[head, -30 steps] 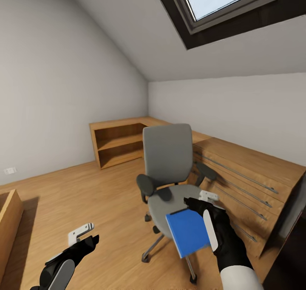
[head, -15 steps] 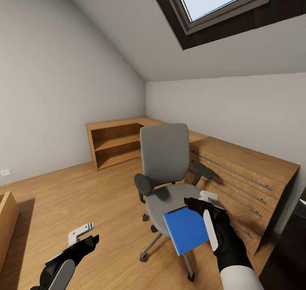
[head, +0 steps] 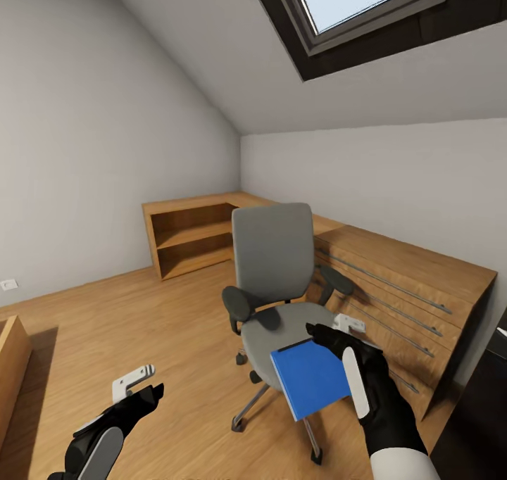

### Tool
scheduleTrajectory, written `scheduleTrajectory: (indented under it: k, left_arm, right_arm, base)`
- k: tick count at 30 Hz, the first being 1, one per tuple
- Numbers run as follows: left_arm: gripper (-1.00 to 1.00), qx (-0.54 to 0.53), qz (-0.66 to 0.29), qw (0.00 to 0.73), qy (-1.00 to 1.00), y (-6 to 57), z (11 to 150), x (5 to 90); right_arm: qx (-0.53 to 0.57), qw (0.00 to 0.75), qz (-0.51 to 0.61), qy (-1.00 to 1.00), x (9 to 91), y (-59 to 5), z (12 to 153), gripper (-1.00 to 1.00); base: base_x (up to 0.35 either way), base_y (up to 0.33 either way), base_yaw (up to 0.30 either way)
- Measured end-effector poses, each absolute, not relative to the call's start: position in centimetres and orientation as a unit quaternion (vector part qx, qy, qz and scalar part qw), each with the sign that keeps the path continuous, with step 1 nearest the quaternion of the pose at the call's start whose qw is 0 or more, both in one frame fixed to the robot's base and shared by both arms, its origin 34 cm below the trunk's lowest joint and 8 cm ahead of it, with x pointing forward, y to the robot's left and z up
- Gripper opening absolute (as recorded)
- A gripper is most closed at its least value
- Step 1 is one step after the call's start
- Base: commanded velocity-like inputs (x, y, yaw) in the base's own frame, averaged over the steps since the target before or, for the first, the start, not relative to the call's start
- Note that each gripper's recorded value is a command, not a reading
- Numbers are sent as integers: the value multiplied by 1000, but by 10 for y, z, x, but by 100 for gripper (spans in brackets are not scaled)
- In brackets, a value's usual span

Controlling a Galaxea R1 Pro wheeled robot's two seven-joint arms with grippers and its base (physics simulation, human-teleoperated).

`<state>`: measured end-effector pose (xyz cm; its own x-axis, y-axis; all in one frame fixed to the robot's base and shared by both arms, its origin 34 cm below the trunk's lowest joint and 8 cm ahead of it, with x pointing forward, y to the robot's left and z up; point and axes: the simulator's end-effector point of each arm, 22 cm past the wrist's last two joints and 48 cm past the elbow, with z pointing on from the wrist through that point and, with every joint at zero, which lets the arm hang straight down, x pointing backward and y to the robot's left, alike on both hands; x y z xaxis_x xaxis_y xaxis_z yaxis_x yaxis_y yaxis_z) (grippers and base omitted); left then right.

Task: In the bedroom, organize the workspace by keeping the computer under the desk, ensuring the monitor is on the desk, placing the keyboard on the desk next to the monitor, placing the mouse on the desk next to the keyboard, moving the folder from the swivel chair onto the desk next to the mouse, stacking the notebook on top of the folder with the pen on top of the notebook, and positioning the swivel chair next to the desk.

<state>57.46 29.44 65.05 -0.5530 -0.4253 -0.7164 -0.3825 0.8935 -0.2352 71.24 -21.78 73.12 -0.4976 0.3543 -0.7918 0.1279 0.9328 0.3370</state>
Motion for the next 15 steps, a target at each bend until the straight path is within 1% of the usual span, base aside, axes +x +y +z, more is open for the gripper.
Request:
scheduleTrajectory:
  k: [6,15]
  left_arm:
    - [100,-230,-26,413,881,294,638,572]
    - [100,-230,-25,412,881,295,619,569]
  right_arm:
    - [168,497,151,838,693,-231,730,100]
    - [199,494,172,829,683,-245,709,100]
  base:
    - [0,0,0]
    - [0,0,0]
